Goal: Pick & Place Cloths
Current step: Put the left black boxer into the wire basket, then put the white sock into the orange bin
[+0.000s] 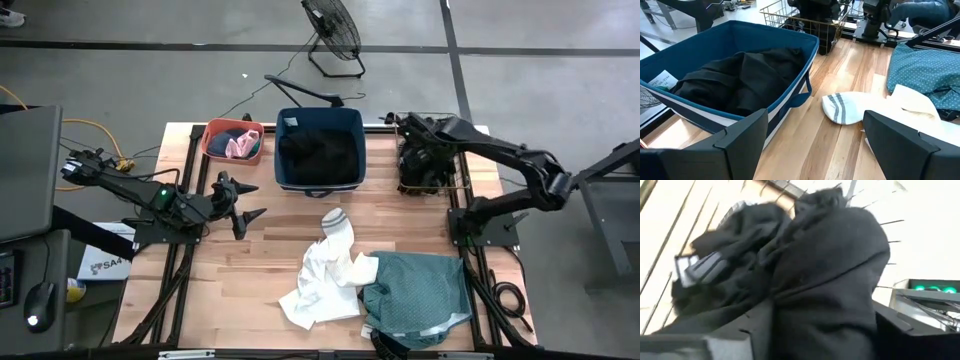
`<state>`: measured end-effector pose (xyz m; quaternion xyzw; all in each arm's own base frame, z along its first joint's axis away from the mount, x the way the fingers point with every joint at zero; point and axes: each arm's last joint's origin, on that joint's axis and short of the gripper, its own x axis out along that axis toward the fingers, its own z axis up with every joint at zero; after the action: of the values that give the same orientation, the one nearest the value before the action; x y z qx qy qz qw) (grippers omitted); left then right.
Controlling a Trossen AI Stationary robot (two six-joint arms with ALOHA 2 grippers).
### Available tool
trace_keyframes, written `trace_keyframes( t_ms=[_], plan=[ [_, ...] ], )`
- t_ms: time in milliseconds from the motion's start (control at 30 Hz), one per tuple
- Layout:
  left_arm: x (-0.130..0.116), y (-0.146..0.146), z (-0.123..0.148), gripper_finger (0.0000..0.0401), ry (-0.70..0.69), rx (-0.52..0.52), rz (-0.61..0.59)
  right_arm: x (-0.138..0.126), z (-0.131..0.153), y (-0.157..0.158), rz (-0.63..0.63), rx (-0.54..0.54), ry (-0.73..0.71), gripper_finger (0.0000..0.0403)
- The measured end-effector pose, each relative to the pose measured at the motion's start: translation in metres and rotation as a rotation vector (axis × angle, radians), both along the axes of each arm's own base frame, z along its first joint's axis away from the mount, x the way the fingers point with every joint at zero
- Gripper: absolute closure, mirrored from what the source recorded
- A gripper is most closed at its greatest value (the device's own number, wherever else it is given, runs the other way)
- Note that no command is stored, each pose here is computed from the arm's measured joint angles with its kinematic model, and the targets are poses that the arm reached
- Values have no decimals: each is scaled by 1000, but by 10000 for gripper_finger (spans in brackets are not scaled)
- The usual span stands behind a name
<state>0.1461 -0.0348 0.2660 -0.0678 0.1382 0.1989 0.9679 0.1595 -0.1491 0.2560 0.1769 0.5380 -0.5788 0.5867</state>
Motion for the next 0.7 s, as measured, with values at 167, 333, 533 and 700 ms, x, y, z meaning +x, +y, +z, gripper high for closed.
trace_keyframes(
  t_ms=[167,333,533,700],
  plan=[
    [0,0,0,82,0,0,0,-12,18,8,-37,-115,-47,146],
    [0,0,0,82,0,0,0,-20,29,13,-49,-190,-65,148],
    [0,0,0,82,0,0,0,-27,39,19,-52,-233,-128,155],
    [0,0,0,82,-9,-22,7,-29,44,31,22,-79,-308,164]
  ],
)
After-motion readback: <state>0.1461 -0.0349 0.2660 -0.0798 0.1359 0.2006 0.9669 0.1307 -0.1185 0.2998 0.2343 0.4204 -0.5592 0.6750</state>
